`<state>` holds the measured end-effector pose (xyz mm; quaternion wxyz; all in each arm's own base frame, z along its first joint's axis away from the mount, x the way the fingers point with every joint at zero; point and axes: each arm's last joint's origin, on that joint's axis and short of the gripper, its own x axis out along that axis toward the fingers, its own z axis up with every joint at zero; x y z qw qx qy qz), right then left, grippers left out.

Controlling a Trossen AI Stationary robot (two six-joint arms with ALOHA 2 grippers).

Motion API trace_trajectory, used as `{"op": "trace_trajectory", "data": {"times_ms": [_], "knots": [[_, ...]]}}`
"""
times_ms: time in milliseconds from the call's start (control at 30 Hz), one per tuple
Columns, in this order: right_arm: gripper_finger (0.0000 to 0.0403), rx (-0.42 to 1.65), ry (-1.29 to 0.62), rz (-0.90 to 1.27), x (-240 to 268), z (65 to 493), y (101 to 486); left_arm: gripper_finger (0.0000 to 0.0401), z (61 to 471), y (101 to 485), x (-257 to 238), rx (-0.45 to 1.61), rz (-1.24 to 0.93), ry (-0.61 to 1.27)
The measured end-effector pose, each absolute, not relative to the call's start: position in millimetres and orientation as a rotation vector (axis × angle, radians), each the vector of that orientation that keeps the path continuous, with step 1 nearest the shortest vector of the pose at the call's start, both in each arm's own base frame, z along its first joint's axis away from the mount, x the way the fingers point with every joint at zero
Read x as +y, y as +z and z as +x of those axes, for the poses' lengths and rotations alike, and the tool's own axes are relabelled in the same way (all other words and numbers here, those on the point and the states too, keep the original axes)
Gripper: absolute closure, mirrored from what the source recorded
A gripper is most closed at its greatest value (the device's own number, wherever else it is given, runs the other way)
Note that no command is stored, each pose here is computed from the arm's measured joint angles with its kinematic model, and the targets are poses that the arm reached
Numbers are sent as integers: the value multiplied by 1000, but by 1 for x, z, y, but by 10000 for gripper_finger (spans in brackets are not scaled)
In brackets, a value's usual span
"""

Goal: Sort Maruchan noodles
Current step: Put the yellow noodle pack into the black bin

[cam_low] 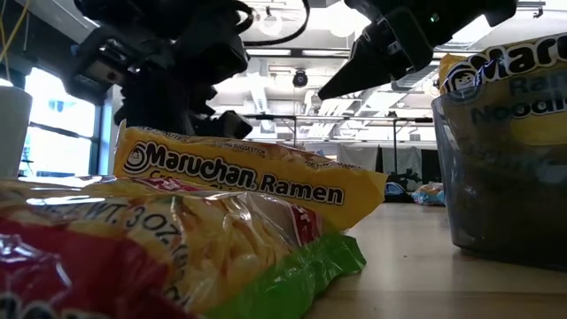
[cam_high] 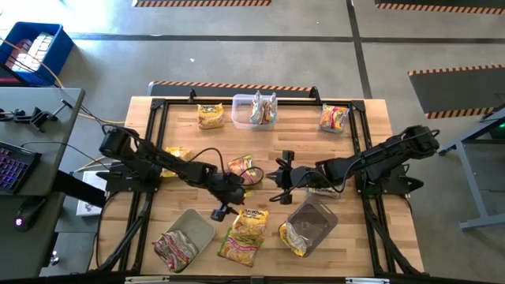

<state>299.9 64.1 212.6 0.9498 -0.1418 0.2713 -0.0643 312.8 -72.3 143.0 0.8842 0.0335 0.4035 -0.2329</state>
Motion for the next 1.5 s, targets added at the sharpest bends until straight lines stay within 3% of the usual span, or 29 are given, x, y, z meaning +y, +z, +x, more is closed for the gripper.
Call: {"op": "trace_trajectory", "data": {"times_ms": [167, 467, 600, 733, 967, 1167, 1500], "knots": [[403, 552, -130, -290, 64, 300, 213, 245, 313, 141, -72, 827, 123, -516], [403, 552, -147, -265, 61, 301, 212, 392, 315, 142, -72, 773, 272, -563], [399, 575, -164, -157, 55, 301, 212, 396, 315, 150, -70, 732, 371, -512], [368, 613, 7, 92, 42, 307, 215, 400, 312, 165, -67, 696, 450, -459], [233, 680, 227, 359, 24, 312, 207, 401, 305, 191, -64, 618, 512, -392], [127, 684, 376, 333, 20, 326, 184, 401, 303, 197, -67, 590, 549, -378], [110, 530, 571, 268, 3, 352, 152, 401, 304, 199, -71, 567, 580, -369]]}}
